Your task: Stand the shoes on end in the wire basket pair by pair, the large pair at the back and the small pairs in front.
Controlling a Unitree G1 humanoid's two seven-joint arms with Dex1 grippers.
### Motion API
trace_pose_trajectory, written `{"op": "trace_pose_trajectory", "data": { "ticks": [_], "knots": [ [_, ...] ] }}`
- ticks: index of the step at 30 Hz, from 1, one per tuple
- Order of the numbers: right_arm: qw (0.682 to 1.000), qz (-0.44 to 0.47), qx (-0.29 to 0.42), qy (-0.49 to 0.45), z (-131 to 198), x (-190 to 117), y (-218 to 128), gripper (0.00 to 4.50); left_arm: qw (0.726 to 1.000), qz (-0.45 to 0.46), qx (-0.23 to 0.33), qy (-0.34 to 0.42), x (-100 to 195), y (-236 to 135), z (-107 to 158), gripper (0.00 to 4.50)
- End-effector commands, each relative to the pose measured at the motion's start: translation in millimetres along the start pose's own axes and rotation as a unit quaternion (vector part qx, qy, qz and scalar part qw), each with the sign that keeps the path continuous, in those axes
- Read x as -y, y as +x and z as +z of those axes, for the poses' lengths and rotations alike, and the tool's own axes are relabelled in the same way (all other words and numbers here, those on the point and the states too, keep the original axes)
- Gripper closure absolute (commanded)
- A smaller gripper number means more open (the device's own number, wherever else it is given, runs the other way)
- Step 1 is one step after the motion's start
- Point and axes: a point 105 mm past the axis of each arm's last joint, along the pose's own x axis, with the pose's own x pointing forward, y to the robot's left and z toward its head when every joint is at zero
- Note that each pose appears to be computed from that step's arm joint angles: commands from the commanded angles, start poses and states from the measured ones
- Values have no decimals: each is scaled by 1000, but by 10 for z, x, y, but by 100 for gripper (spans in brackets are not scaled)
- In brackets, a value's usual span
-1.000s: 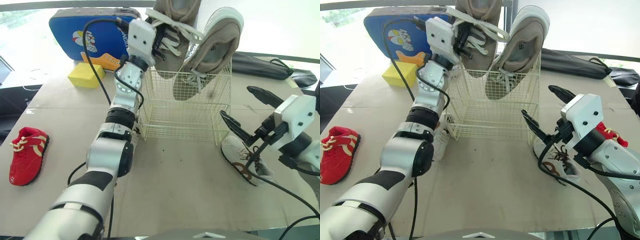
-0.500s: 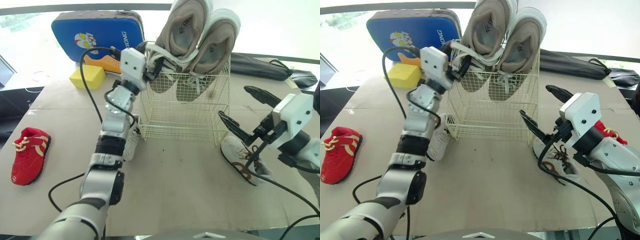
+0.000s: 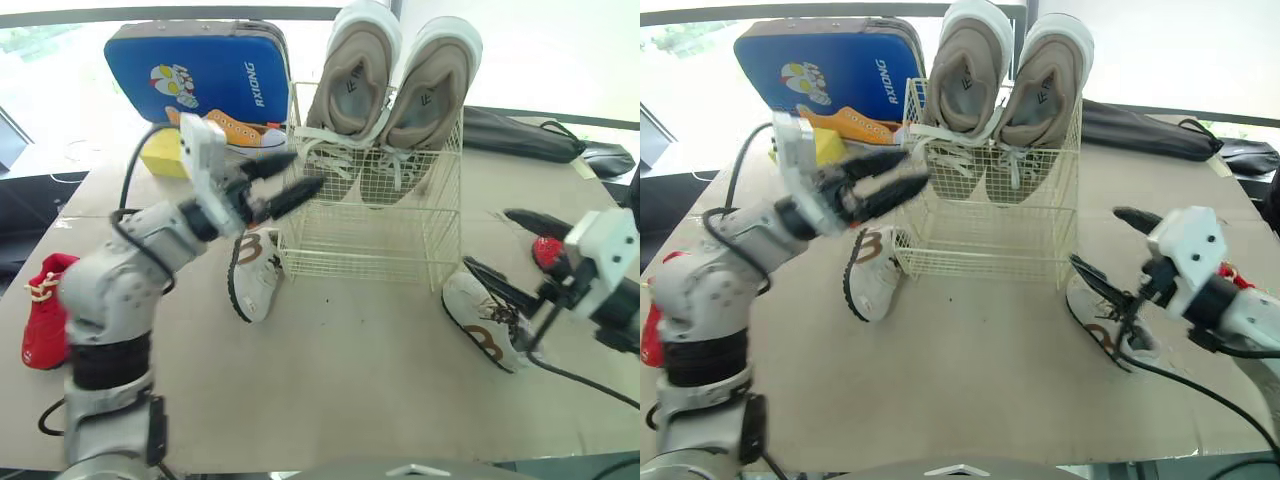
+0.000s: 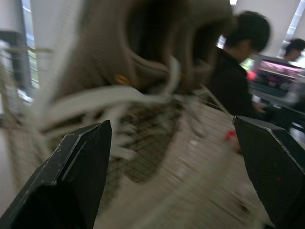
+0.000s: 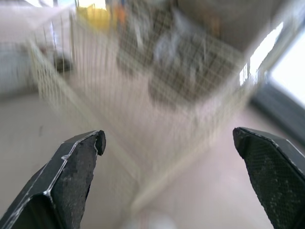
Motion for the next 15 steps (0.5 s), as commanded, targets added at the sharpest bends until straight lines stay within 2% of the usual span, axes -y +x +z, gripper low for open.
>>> {"op": "trace_pose_trajectory", "data": {
  "ticks": [1, 7, 11, 15],
  "knots": [
    [999, -1, -36, 4, -43, 2, -264, 0, 987, -153, -42, -28, 503, 59, -53, 6],
    [982, -62, -162, 69, -619, -111, -676, 0, 973, -197, -119, 1, 611, 109, -390, 6],
    [976, -46, -188, 105, -882, -265, -703, 0, 962, -221, -161, 12, 664, 36, -589, 6],
    [973, -55, -197, 109, -1057, -214, -640, 0, 961, -224, -159, 19, 632, 33, -624, 6]
  ]
}}
